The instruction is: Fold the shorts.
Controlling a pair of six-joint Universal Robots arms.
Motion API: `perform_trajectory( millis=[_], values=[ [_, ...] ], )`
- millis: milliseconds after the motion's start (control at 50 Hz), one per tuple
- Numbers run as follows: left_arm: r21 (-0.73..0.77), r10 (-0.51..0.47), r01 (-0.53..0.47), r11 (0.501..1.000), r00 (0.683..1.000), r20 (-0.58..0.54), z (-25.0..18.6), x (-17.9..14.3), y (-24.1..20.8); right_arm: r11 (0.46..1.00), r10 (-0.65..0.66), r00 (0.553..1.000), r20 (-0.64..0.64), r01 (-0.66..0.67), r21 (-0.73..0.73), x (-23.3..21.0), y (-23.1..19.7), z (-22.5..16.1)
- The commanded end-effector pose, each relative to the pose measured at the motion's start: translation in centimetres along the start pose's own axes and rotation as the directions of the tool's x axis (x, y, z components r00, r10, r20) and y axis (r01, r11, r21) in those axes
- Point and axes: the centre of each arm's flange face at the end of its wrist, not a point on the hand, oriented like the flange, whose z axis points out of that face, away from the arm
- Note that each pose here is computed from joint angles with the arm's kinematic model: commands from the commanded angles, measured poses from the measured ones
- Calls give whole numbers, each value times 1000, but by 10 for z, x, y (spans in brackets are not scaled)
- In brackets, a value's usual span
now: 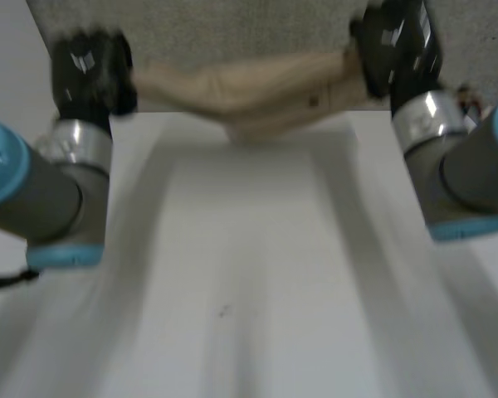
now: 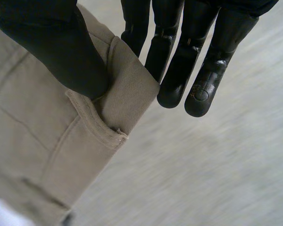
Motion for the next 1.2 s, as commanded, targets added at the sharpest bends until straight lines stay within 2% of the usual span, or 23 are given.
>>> perform_trajectory(
  millis=[20, 80, 100, 160, 180, 240, 320, 500, 700, 820, 920, 980, 1060, 1100, 1200],
  values=[
    [-330, 43, -65, 942, 996, -72, -65, 6, 83, 942, 95, 953, 288, 8, -335, -66, 66, -74],
    [-406, 66, -101, 908, 993, -99, -81, 6, 95, 901, 117, 926, 358, 52, -431, -82, 84, -99],
    [-457, 87, -135, 879, 988, -126, -91, 6, 99, 893, 120, 922, 367, 61, -446, -83, 86, -102],
    [-520, 107, -181, 835, 980, -170, -104, 8, 102, 859, 148, 909, 391, 78, -506, -83, 90, -117],
    [-559, 111, -207, 803, 973, -200, -114, 9, 102, 850, 158, 904, 398, 81, -521, -84, 91, -121],
    [-605, 113, -229, 763, 968, -225, -125, 5, 92, 829, 177, 893, 413, 91, -552, -81, 85, -132],
    [-635, 104, -244, 733, 963, -249, -138, 4, 80, 819, 186, 890, 415, 93, -567, -71, 71, -142],
    [-644, 97, -274, 714, 950, -297, -168, 5, 59, 768, 220, 875, 432, 118, -630, -63, 70, -167],
    [-708, 61, -354, 611, 913, -404, -211, 12, 52, 659, 288, 857, 428, 146, -738, -44, 78, -187],
    [-701, 56, -370, 610, 902, -428, -223, 12, 43, 635, 297, 815, 497, 220, -741, -37, 68, -197],
    [-683, 29, -423, 595, 861, -508, -242, 22, 29, 619, 318, 769, 555, 275, -735, -33, 63, -206],
    [-667, 33, -429, 609, 854, -519, -240, 25, 25, 626, 325, 766, 554, 265, -733, -33, 63, -205],
    [-621, 74, -441, 648, 848, -525, -222, 28, 18, 639, 328, 768, 550, 249, -728, -32, 65, -203],
    [-574, 124, -457, 679, 843, -524, -202, 28, 12, 646, 319, 773, 548, 246, -723, -33, 66, -201],
    [-462, 280, -532, 710, 815, -508, -149, 22, 3, 663, 300, 784, 544, 238, -710, -34, 68, -198]
  ],
)
